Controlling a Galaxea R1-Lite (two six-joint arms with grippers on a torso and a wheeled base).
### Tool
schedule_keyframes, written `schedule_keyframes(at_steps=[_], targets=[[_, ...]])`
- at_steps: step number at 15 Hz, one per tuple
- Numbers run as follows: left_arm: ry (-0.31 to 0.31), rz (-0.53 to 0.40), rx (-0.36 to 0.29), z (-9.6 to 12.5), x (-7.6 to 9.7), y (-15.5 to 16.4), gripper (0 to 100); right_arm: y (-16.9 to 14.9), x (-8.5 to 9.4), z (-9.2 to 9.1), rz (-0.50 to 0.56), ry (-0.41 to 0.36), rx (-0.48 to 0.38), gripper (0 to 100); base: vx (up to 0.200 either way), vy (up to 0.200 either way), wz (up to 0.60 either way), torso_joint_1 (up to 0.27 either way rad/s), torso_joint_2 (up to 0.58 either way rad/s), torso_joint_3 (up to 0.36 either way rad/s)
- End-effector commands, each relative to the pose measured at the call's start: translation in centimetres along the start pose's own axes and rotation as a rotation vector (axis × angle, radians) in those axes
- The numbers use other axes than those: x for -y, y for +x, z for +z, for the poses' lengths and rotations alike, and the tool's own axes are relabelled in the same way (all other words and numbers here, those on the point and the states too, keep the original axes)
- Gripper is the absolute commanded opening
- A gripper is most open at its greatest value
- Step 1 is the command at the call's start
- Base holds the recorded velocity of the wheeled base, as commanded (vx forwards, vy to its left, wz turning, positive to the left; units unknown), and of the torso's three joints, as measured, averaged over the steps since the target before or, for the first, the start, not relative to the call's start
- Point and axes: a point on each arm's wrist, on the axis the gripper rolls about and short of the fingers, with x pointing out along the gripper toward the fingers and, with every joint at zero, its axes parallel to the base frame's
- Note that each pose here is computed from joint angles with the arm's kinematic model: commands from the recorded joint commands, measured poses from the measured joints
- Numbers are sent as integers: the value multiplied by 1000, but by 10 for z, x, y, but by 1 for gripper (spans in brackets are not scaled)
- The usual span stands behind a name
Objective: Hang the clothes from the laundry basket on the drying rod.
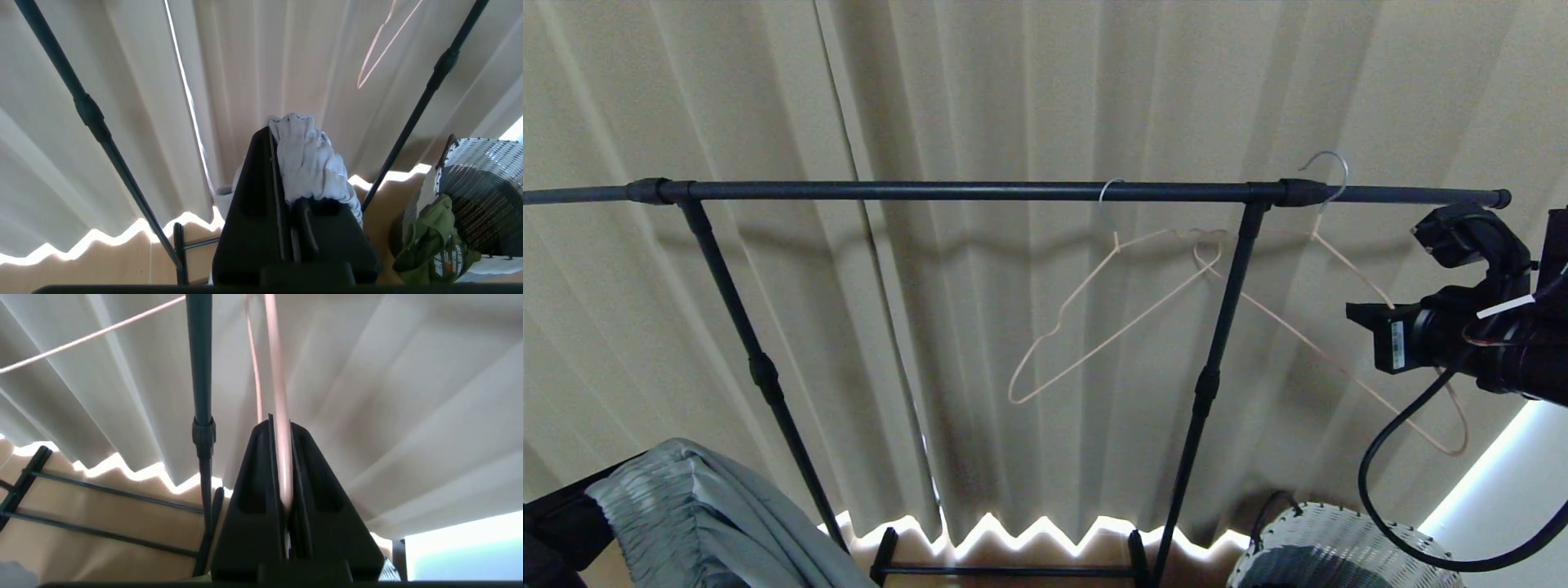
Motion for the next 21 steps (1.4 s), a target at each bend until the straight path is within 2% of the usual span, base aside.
schedule_keyframes(at_steps=[1, 6, 11, 14, 18, 21], targets=[[-1, 2, 0, 0, 0, 0, 0, -5, 0, -7, -2, 0, -5, 0, 0, 0, 0, 0, 0, 0], [-1, 0, -2, 0, 0, 0, 0, -12, -1, -28, -3, 2, 11, 0, 0, 0, 0, 0, 0, 0], [-1, 2, -5, -1, 0, 0, 0, -14, -1, -47, -6, 12, -11, 0, 0, 0, 0, 0, 0, 0], [-1, 0, -8, -1, 0, 0, 0, -16, -2, -61, -8, 10, -55, 0, 0, 0, 0, 0, 0, 0], [-2, 3, -9, -1, 0, 1, 0, -18, 4, -78, -49, 44, -116, 0, 0, 0, 0, 0, 0, 0], [-2, 3, -11, -1, 0, 1, 0, -28, 4, -88, -58, 104, -133, 0, -67, 0, 0, 1, 1, 1]])
